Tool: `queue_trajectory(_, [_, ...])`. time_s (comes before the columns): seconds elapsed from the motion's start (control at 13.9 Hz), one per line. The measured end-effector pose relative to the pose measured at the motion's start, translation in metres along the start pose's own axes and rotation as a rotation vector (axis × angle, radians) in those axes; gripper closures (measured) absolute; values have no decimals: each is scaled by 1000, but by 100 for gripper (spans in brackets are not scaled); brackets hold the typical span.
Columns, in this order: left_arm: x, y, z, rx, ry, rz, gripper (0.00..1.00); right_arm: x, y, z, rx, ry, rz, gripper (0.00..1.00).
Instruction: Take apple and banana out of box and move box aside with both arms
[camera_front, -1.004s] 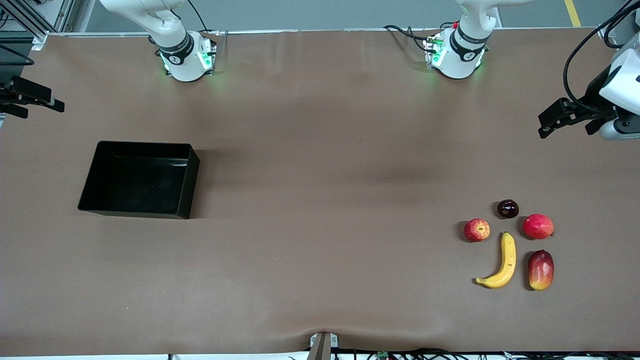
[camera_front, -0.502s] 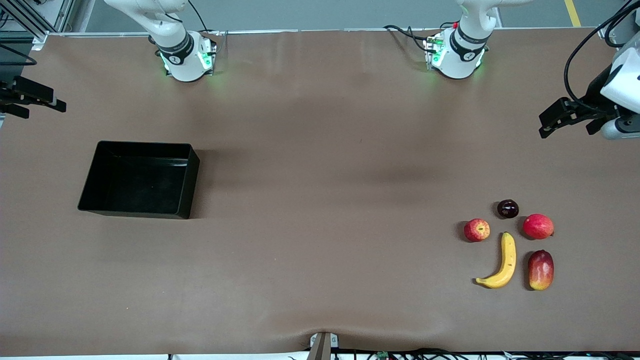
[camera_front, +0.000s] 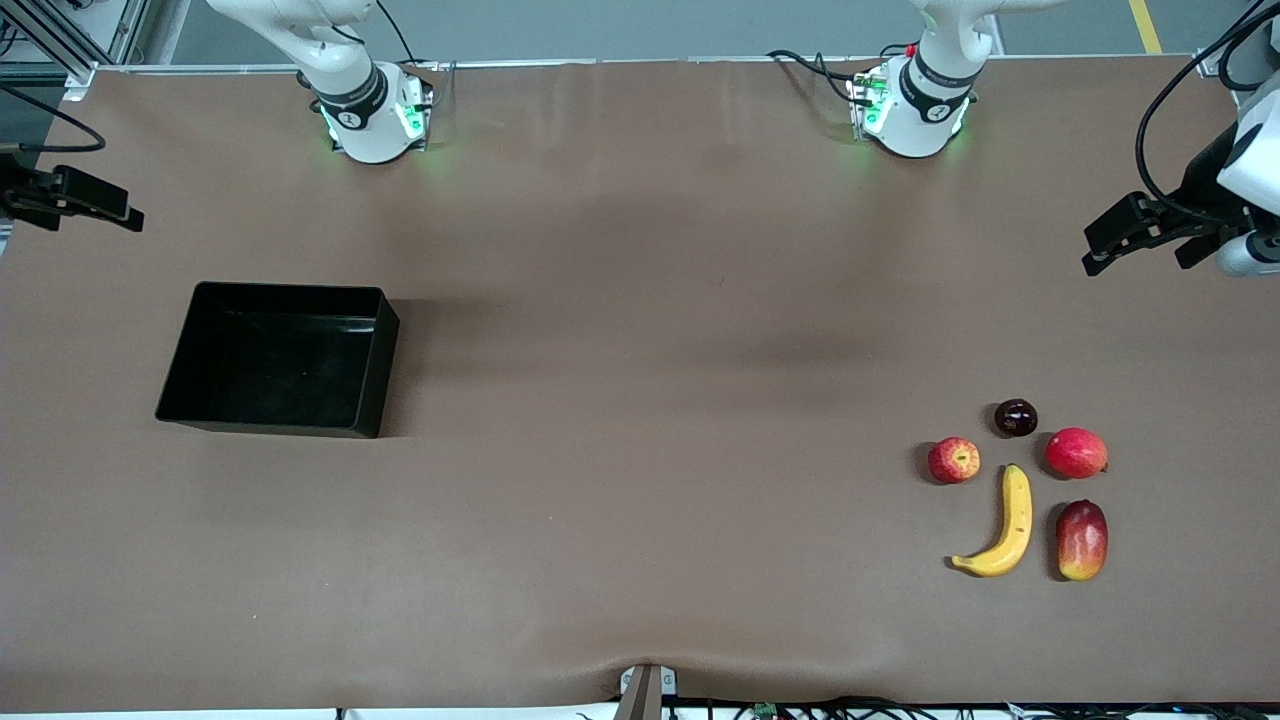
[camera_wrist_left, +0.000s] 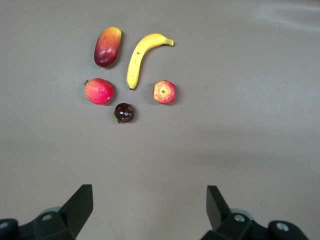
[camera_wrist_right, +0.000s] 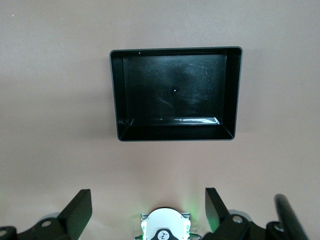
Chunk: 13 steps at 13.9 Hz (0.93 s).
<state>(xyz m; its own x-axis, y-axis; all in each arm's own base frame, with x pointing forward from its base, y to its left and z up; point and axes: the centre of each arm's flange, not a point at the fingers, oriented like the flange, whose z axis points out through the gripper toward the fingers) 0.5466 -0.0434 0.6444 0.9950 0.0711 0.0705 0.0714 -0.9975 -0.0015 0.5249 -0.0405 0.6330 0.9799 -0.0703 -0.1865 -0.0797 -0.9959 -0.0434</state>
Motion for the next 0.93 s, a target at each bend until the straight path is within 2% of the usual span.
queue_trajectory(0.93, [0, 0, -1, 0, 1, 0, 0, 0, -4, 0, -2, 0, 14, 0])
